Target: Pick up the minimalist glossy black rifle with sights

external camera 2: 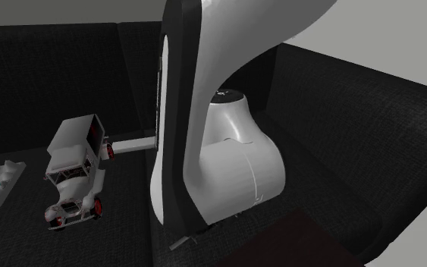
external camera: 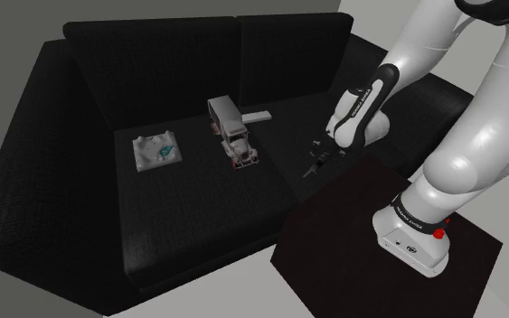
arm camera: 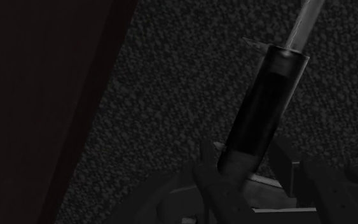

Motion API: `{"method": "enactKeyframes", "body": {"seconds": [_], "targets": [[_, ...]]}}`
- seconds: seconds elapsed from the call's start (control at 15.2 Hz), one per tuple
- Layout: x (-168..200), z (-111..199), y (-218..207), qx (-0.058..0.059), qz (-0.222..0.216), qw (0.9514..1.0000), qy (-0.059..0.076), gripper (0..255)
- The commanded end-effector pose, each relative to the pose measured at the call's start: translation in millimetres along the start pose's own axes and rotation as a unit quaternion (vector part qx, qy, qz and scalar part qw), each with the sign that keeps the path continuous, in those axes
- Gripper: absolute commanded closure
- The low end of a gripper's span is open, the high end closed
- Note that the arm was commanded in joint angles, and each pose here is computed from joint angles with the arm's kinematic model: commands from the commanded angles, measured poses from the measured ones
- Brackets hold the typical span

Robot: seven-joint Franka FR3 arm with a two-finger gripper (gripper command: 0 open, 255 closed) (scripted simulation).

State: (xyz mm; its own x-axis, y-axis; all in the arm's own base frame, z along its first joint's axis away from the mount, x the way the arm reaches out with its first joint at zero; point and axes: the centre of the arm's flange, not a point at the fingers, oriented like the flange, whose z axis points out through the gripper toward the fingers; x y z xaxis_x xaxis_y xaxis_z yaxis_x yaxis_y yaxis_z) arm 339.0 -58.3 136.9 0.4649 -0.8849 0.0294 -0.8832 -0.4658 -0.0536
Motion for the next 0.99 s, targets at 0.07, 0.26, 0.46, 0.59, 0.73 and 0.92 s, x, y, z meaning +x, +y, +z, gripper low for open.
{"method": "enactKeyframes", "body": {"seconds": [0.07, 0.26, 0.46, 0.59, 0.73, 0.92], "targets": [[1, -15, -2, 0.0, -0.001, 1.0, 0.0, 255], [1, -31, -2, 0.0, -0.001, 1.0, 0.0, 255], [2, -46, -3, 0.0, -0.001, 1.0, 0.0, 255], [2, -57, -4, 0.0, -0.001, 1.0, 0.0, 255], [2, -67, -4, 0.0, -0.001, 1.0, 0.0, 255], [2, -73, -5, 0.0, -0.001, 1.0, 0.0, 255]]}}
